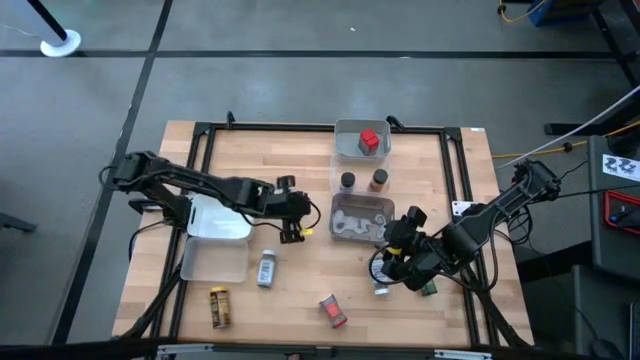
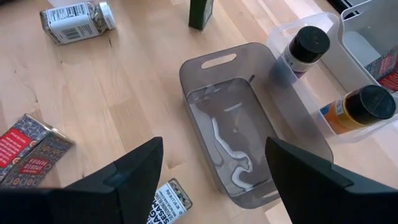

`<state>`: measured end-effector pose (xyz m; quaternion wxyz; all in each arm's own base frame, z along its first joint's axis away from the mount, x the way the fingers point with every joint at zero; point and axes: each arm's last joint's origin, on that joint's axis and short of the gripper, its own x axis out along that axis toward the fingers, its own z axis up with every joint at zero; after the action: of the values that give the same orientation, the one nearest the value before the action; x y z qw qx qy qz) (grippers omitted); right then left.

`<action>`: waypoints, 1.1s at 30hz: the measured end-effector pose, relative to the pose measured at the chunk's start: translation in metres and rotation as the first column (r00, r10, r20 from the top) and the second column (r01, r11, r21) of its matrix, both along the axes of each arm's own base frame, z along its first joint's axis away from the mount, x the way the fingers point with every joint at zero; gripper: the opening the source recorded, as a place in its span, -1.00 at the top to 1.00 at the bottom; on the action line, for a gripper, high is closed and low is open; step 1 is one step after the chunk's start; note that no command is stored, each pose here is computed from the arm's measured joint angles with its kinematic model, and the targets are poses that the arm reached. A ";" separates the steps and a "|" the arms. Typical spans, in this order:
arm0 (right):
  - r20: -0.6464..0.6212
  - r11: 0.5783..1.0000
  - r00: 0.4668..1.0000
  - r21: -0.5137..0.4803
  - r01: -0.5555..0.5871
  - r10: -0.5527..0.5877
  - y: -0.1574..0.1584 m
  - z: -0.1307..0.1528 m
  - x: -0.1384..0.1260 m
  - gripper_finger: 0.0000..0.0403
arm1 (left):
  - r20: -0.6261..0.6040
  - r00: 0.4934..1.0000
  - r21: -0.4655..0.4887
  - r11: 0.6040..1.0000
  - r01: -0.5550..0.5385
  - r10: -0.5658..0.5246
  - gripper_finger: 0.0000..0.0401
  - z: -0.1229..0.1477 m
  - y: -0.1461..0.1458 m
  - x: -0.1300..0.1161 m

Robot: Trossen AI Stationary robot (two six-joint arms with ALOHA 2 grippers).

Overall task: Sort spices by type
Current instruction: Put the top black seasoning can into the black bin

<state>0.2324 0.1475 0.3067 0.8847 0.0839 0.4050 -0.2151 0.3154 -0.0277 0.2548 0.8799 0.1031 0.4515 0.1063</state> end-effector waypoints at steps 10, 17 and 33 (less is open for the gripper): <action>-0.030 0.999 0.999 0.046 -0.020 0.021 0.001 -0.001 -0.001 -0.41 | -0.153 0.982 0.152 0.979 0.136 -0.112 0.13 0.001 0.032 -0.001; -0.032 0.998 0.999 0.056 -0.023 0.025 0.002 -0.001 0.000 -0.41 | -0.251 0.954 0.151 0.967 0.204 -0.162 0.00 -0.003 0.050 -0.007; -0.030 0.998 0.999 0.057 -0.023 0.025 0.002 0.000 0.000 -0.41 | -0.395 0.828 0.018 0.898 0.440 -0.398 0.13 -0.016 0.059 -0.013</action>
<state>0.2320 0.1493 0.3065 0.8783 0.1008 0.4253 -0.1940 0.3022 0.0315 0.2390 0.7697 0.2659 0.5738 -0.0875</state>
